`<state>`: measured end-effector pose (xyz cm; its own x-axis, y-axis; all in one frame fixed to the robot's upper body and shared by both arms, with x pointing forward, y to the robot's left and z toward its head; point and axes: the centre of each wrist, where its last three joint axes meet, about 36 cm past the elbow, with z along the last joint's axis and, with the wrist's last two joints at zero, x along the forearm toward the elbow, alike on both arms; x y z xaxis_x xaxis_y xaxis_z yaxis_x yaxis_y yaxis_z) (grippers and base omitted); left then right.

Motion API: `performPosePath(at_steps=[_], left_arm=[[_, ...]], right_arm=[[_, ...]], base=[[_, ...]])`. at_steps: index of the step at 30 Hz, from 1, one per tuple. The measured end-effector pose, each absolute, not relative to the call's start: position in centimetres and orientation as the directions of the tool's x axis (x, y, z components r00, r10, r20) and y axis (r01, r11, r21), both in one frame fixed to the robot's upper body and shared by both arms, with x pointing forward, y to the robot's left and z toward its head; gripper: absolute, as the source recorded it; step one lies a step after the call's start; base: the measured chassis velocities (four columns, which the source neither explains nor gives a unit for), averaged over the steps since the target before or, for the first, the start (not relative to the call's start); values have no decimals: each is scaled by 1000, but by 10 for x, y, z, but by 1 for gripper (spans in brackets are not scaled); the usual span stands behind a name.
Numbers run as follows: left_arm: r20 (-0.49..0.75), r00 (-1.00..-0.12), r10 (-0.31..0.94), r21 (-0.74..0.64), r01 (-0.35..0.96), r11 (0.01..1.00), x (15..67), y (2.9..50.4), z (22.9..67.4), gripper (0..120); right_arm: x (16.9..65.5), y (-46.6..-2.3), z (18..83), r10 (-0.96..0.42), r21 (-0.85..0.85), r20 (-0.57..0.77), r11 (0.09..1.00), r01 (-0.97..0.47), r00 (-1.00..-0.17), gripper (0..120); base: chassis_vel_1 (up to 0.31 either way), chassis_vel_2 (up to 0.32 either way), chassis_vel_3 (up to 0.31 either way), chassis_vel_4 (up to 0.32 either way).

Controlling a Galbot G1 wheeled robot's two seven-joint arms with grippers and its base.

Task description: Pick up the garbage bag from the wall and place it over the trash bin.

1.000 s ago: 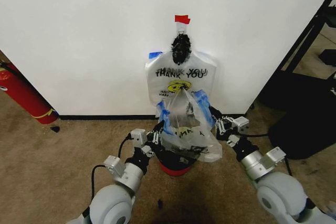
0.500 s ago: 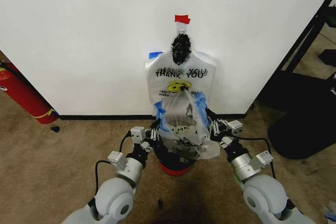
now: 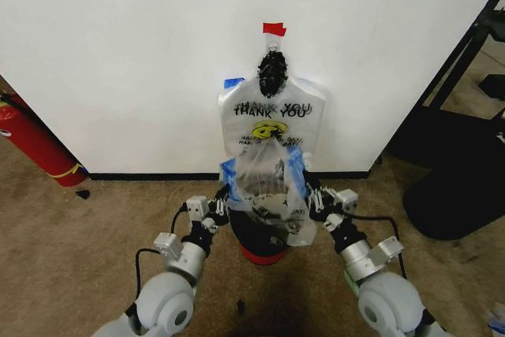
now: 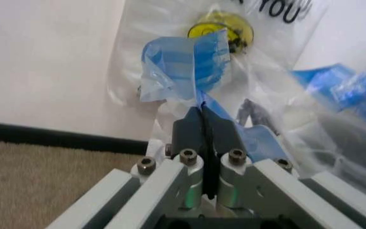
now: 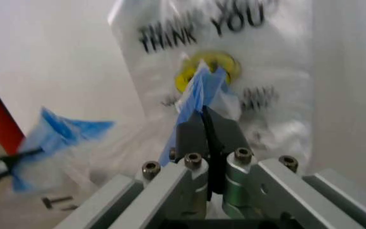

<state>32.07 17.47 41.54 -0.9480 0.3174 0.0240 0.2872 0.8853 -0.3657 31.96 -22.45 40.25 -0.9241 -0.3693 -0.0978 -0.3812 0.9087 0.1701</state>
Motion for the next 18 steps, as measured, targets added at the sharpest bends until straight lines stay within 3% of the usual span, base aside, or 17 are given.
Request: performPosePath(at_steps=[18], left_arm=[[110,-956,272,-385,211,899,296,156,391,0]], right_arm=[[290,-234,359,-303,143,30,944,-296,-953,0]], base=[[0,0,0,0]])
